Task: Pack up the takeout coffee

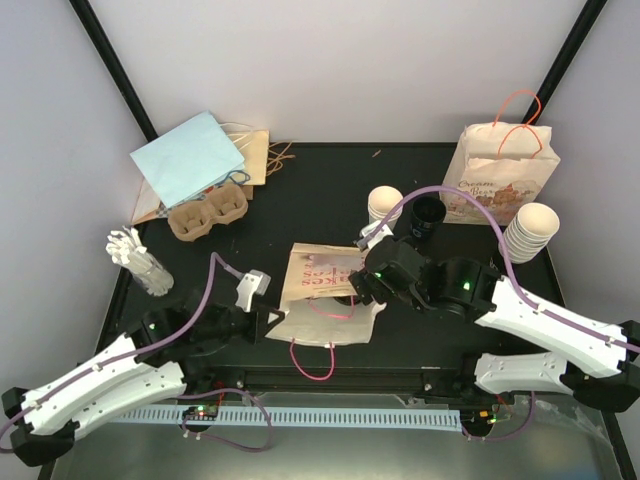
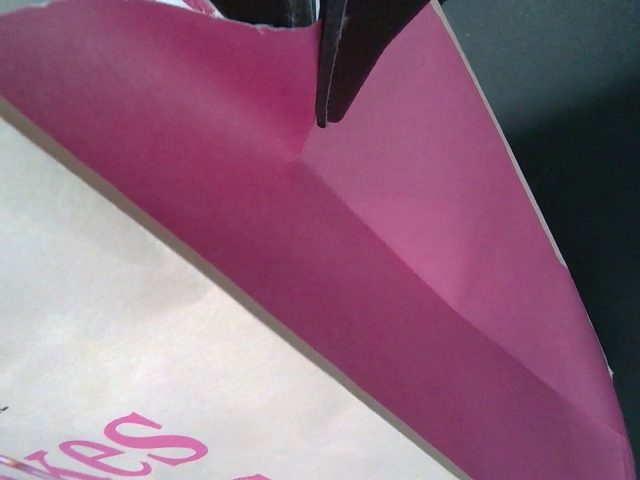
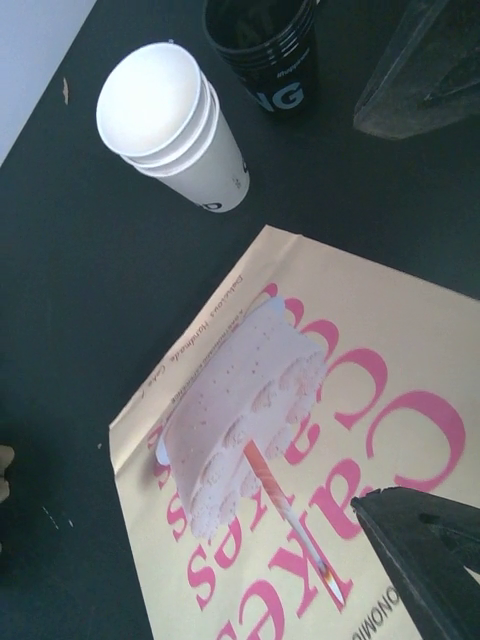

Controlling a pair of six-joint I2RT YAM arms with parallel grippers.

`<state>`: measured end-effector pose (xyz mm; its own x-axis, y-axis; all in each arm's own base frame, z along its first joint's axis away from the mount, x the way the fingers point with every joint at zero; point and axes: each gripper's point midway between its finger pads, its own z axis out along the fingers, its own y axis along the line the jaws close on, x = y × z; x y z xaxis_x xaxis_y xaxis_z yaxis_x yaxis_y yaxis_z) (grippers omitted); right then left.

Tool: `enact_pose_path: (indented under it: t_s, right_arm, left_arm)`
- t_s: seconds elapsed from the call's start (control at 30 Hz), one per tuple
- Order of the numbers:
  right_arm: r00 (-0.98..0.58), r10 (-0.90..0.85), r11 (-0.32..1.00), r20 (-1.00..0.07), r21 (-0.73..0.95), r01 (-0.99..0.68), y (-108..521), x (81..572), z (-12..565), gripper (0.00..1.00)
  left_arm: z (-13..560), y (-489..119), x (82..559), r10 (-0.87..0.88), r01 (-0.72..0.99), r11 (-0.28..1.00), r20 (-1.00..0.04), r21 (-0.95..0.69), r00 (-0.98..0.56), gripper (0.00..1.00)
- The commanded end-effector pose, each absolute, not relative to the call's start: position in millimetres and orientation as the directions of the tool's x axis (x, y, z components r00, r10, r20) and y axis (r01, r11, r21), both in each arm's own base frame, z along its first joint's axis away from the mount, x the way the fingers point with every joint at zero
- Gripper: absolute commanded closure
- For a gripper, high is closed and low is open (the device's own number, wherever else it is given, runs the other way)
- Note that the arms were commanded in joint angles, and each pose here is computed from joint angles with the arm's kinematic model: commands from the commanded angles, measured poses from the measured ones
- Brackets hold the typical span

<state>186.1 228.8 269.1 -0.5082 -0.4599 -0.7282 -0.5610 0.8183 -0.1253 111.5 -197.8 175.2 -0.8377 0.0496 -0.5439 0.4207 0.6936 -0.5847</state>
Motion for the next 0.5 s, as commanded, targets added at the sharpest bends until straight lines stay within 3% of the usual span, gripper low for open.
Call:
enact_pose_path:
  t_s: [0.0, 0.3, 0.47]
  right_arm:
    - [-0.496, -0.402, 0.865, -0.77, -0.142, -0.481, 218, 200, 289, 0.01]
    - [-0.503, -0.353, 0.897, -0.789, -0.132, -0.422, 203, 210, 300, 0.0]
    - [-0.499, -0.338, 0.905, -0.798, -0.131, -0.404, 194, 211, 305, 0.0]
  left_arm:
    - [198, -195, 116, -0.02, 0.381, 0.694, -0.545, -0.611, -0.838, 0.98]
    - [218, -193, 129, 0.009, 0.337, 0.776, -0.526, -0.532, -0.851, 0.98]
    - [240, -209, 138, 0.032, 0.36, 0.755, -0.516, -0.548, -0.856, 0.98]
